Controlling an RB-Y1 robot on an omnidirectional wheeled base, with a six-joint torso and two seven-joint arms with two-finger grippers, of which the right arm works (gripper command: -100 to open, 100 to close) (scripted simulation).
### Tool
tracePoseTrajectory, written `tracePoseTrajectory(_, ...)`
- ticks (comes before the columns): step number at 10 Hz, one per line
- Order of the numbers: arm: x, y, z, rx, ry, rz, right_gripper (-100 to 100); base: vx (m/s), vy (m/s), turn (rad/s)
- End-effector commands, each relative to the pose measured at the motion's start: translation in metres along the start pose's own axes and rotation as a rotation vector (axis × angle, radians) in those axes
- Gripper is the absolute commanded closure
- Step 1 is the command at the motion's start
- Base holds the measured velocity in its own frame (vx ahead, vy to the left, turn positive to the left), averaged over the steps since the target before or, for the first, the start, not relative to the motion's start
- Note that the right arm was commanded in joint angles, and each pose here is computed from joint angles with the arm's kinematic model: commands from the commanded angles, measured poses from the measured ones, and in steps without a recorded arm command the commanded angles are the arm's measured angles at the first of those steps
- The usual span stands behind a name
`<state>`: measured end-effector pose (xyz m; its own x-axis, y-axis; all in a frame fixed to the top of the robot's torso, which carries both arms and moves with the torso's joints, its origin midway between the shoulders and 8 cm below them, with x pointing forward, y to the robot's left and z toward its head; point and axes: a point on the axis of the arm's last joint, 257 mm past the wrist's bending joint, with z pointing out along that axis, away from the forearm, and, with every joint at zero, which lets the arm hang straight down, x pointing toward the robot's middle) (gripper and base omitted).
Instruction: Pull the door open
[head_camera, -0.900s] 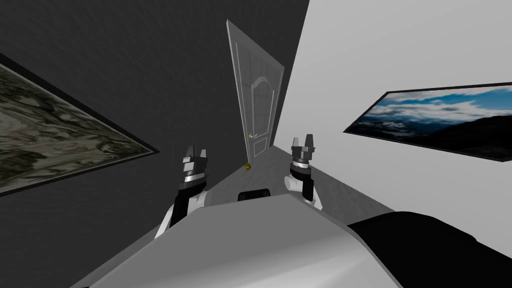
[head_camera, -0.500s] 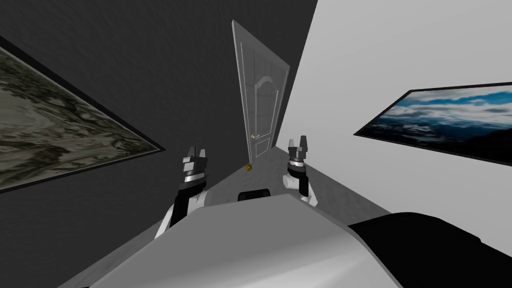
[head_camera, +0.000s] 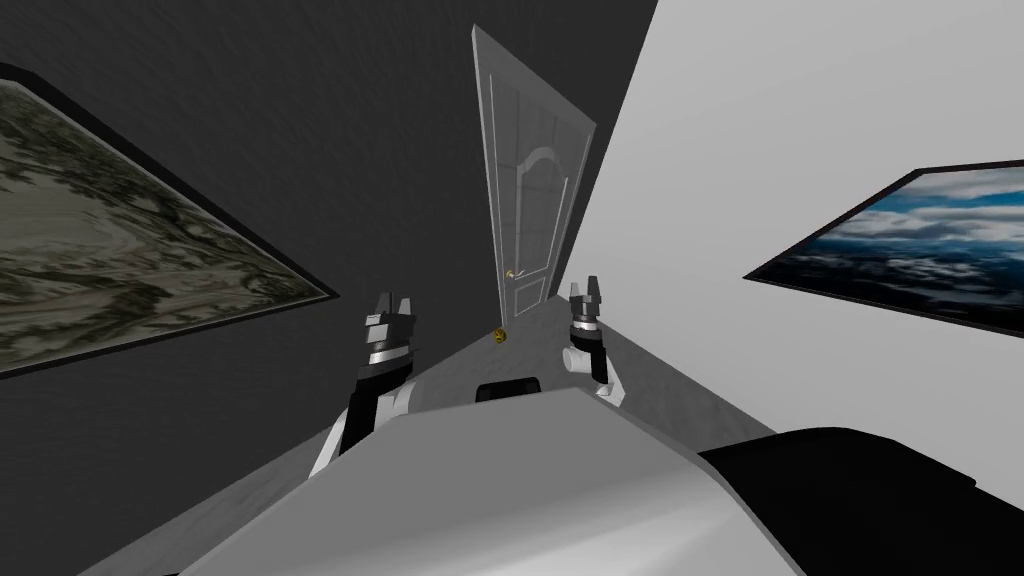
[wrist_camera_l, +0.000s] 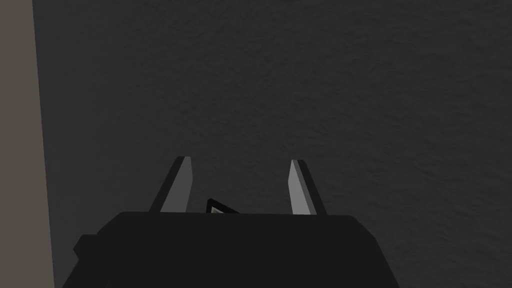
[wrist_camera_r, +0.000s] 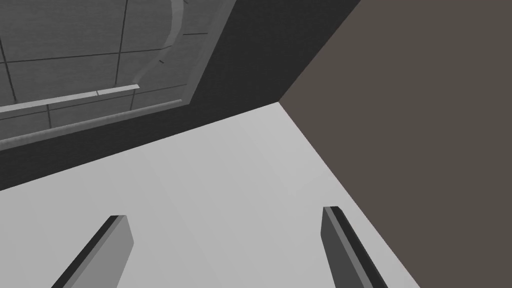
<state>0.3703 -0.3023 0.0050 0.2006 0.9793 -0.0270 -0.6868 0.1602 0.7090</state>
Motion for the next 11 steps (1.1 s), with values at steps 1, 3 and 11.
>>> tracePoseTrajectory(1, 0.003, -0.018, -0.0047, 0.031, 0.009, 0.004, -100, 0.040, -0.033, 0.115)
tracePoseTrajectory(3, 0.005, -0.032, -0.0068, 0.053, 0.016, 0.007, -100, 0.059, -0.043, 0.125)
tracePoseTrajectory(11, 0.013, -0.102, -0.0164, 0.158, 0.054, 0.024, -100, 0.045, -0.047, 0.116)
